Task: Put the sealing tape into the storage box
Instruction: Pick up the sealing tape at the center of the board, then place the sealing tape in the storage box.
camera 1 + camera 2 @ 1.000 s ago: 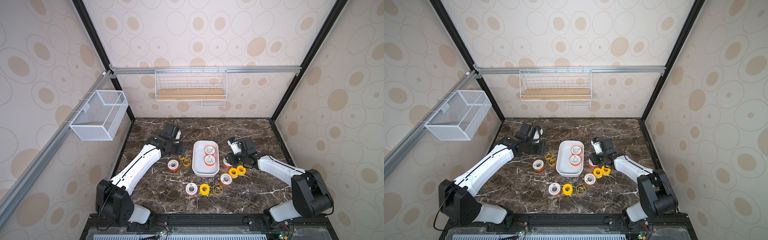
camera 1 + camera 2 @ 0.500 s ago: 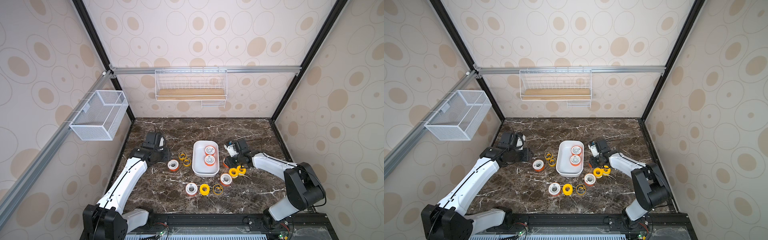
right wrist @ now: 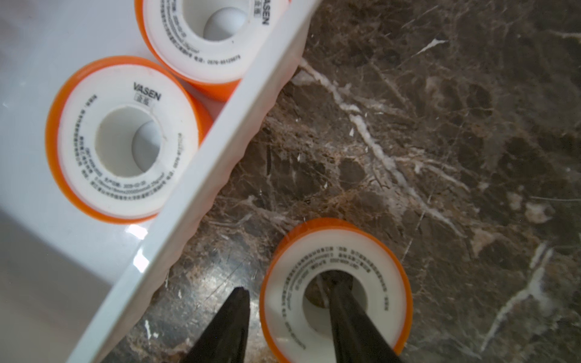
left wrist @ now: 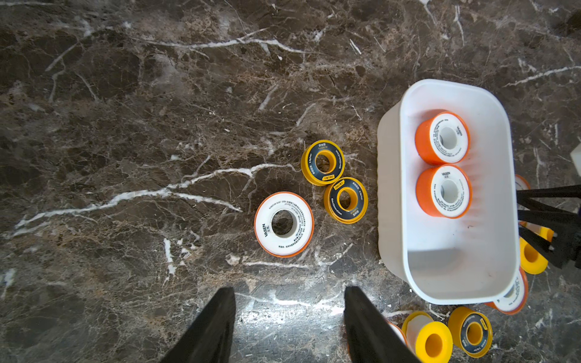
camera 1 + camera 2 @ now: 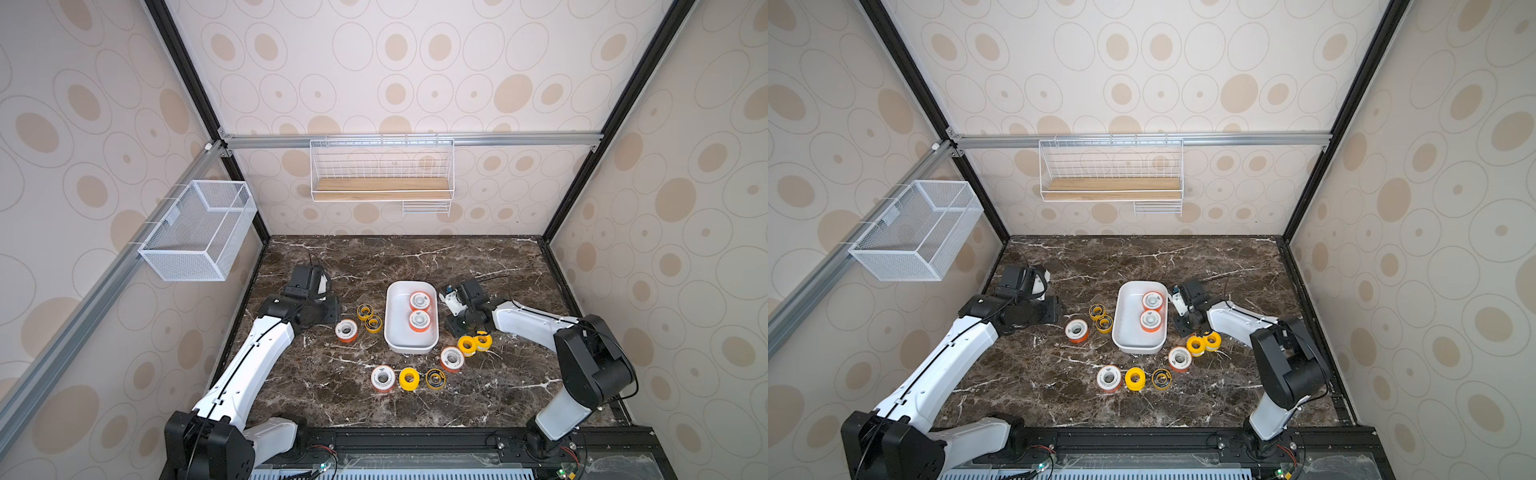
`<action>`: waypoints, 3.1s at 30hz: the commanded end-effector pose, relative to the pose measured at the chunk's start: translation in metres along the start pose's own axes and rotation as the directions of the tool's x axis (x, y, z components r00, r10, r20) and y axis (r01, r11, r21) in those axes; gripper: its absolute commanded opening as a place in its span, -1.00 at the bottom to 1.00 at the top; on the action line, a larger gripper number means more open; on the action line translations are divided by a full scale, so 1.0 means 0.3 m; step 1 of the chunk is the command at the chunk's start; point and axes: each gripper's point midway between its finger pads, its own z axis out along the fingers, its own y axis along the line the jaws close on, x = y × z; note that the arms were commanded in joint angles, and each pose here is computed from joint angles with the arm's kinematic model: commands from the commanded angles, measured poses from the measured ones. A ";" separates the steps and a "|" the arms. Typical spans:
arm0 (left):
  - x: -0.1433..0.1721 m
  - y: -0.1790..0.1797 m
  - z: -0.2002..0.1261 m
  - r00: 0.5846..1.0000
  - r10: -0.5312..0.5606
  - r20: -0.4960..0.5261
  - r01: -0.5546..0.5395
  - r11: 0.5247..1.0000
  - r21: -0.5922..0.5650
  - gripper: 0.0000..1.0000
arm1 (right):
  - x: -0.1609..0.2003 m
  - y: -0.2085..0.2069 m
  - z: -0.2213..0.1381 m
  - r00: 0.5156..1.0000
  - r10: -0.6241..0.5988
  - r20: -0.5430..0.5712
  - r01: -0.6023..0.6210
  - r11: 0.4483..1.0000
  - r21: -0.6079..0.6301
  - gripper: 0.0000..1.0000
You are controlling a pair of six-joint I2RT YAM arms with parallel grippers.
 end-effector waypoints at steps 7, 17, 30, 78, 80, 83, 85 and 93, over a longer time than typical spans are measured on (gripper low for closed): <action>0.007 0.012 -0.013 1.000 0.013 -0.005 -0.013 1.000 -0.014 0.19 | 0.022 -0.002 0.028 0.997 -0.035 -0.070 0.038 0.998 0.045 -0.14; 0.010 0.011 -0.009 1.000 0.013 -0.014 -0.014 1.000 -0.012 0.19 | 0.031 -0.004 0.060 0.993 -0.030 -0.112 0.037 0.998 0.053 -0.32; 0.026 -0.041 0.015 0.998 0.033 -0.062 -0.028 0.997 0.077 0.19 | -0.011 0.002 0.007 1.000 -0.013 -0.023 0.014 0.999 0.040 -0.45; 0.127 -0.444 0.399 0.967 0.067 -0.244 0.045 0.904 0.425 -0.33 | -0.135 0.469 -0.215 0.969 -0.227 0.099 0.247 0.866 -0.435 -0.44; 0.131 -0.447 0.403 0.966 0.065 -0.251 0.051 0.901 0.430 -0.36 | -0.126 0.475 -0.200 0.967 -0.244 0.079 0.254 0.868 -0.427 -0.44; 0.136 -0.452 0.407 0.964 0.065 -0.258 0.057 0.897 0.438 -0.39 | -0.116 0.481 -0.182 0.963 -0.262 0.061 0.263 0.870 -0.418 -0.44; 0.138 -0.452 0.409 0.963 0.064 -0.261 0.059 0.897 0.438 -0.43 | -0.108 0.482 -0.171 0.962 -0.271 0.046 0.265 0.871 -0.413 -0.44; 0.142 -0.454 0.417 0.961 0.063 -0.269 0.063 0.897 0.438 -0.46 | -0.074 0.477 -0.134 0.954 -0.300 -0.007 0.273 0.878 -0.394 -0.45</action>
